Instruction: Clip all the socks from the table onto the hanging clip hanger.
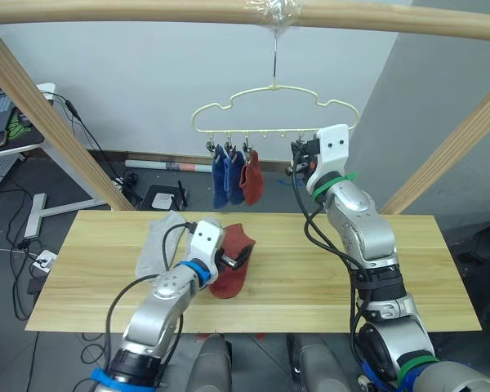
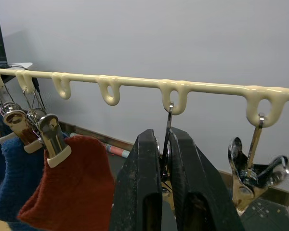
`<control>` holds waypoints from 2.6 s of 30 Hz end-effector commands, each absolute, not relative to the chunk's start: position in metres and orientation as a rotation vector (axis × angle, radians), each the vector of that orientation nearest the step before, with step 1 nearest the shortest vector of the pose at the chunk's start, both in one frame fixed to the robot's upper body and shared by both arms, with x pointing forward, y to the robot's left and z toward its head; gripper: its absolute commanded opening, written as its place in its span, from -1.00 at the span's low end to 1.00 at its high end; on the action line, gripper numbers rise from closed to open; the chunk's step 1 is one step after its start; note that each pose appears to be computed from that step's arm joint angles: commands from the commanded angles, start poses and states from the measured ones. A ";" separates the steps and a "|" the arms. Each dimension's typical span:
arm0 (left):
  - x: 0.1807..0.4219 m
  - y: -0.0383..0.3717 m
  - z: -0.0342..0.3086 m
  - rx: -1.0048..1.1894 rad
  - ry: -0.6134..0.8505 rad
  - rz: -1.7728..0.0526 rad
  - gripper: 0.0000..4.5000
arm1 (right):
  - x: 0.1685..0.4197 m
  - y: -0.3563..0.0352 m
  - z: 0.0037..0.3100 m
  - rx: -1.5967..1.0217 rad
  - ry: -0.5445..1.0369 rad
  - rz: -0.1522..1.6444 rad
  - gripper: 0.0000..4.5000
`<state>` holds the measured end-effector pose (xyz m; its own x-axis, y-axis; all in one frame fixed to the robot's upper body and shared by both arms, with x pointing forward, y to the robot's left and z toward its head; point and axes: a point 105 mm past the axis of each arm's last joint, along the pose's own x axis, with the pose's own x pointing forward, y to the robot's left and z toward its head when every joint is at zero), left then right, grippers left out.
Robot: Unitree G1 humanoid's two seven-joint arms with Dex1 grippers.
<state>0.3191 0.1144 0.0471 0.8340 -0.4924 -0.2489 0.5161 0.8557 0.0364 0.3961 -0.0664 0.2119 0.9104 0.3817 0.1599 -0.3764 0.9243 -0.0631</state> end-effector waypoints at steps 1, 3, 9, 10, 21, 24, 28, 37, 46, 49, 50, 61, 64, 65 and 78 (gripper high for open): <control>0.331 0.107 0.036 0.168 0.242 -0.509 1.00 | 0.390 -0.068 0.223 -0.020 -0.210 0.395 -1.00; 0.337 0.105 0.023 0.191 0.287 -0.482 1.00 | 0.390 -0.071 0.223 -0.026 -0.204 0.388 -1.00; 0.341 0.097 0.004 0.122 0.389 -0.440 1.00 | 0.389 -0.081 0.219 -0.034 -0.182 0.363 -1.00; 0.341 0.095 0.003 0.122 0.396 -0.447 1.00 | 0.389 -0.081 0.219 -0.034 -0.180 0.360 -1.00; 0.338 0.091 -0.020 0.277 0.446 -0.468 0.32 | 0.388 -0.083 0.219 -0.052 -0.166 0.359 -1.00; 0.332 0.090 -0.023 0.309 0.439 -0.493 -0.07 | 0.388 -0.085 0.218 -0.062 -0.163 0.361 -1.00; 0.323 0.086 -0.025 0.273 0.443 -0.519 -0.64 | 0.388 -0.091 0.216 -0.070 -0.150 0.358 -1.00; 0.326 0.057 0.038 0.062 0.169 -0.640 -0.99 | 0.389 -0.121 0.216 0.057 -0.008 0.370 -1.00; 0.315 0.022 0.129 0.047 -0.186 -0.829 -0.99 | 0.386 -0.137 0.224 0.458 0.271 0.337 -1.00; 0.316 0.010 0.139 0.146 -0.255 -0.854 -0.99 | 0.384 -0.134 0.225 0.521 0.326 0.341 -1.00; 0.317 0.007 0.142 0.179 -0.276 -0.854 -0.99 | 0.384 -0.133 0.225 0.540 0.343 0.339 -1.00; 0.336 -0.001 0.159 0.219 -0.378 -0.758 -0.99 | 0.377 -0.126 0.226 0.543 0.397 0.352 -1.00; 0.338 0.001 0.162 0.231 -0.401 -0.740 -0.99 | 0.377 -0.127 0.225 0.542 0.397 0.342 -1.00; 0.339 0.001 0.163 0.233 -0.405 -0.737 -0.99 | 0.377 -0.127 0.225 0.539 0.397 0.341 -1.00; 0.339 0.005 0.170 0.244 -0.451 -0.712 -0.99 | 0.379 -0.134 0.228 0.537 0.393 0.313 -1.00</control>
